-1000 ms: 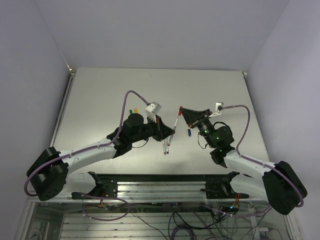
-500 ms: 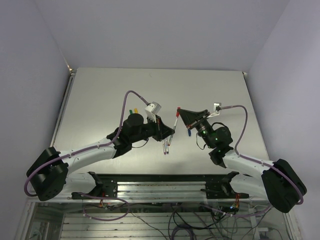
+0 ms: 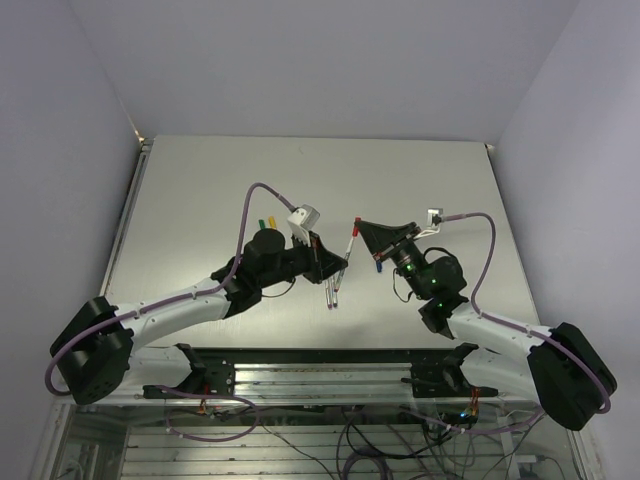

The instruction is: Insert the pens into the pen caps

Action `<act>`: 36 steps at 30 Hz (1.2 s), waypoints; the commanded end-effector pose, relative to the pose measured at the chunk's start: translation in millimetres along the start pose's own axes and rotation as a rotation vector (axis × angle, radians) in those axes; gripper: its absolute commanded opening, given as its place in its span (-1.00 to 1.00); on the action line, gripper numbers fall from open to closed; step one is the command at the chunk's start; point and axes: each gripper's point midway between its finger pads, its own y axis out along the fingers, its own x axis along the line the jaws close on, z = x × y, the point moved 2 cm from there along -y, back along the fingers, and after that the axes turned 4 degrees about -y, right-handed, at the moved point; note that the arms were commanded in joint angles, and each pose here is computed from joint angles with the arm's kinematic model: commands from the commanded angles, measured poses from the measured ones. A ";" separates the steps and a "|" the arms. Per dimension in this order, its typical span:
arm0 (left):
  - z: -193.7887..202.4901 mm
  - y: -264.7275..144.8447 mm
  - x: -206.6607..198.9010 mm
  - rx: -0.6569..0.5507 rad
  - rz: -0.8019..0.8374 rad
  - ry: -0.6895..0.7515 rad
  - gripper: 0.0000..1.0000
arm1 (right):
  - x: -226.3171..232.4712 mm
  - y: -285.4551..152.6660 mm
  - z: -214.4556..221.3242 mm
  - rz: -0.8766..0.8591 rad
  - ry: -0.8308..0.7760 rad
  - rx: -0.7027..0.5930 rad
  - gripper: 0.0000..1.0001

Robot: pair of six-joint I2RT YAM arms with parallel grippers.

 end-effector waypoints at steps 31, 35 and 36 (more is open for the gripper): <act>-57.8 -14.3 -1.8 -0.338 -0.051 -0.034 -0.86 | 2.7 -22.8 80.6 0.018 -0.056 0.282 -1.00; -66.4 -13.1 -0.3 -0.363 -0.072 -0.016 -0.86 | -2.4 -28.1 93.9 0.048 -0.084 0.353 -1.00; -68.0 -12.1 -0.4 -0.366 -0.076 -0.010 -0.86 | -3.8 -29.5 97.5 0.053 -0.089 0.371 -1.00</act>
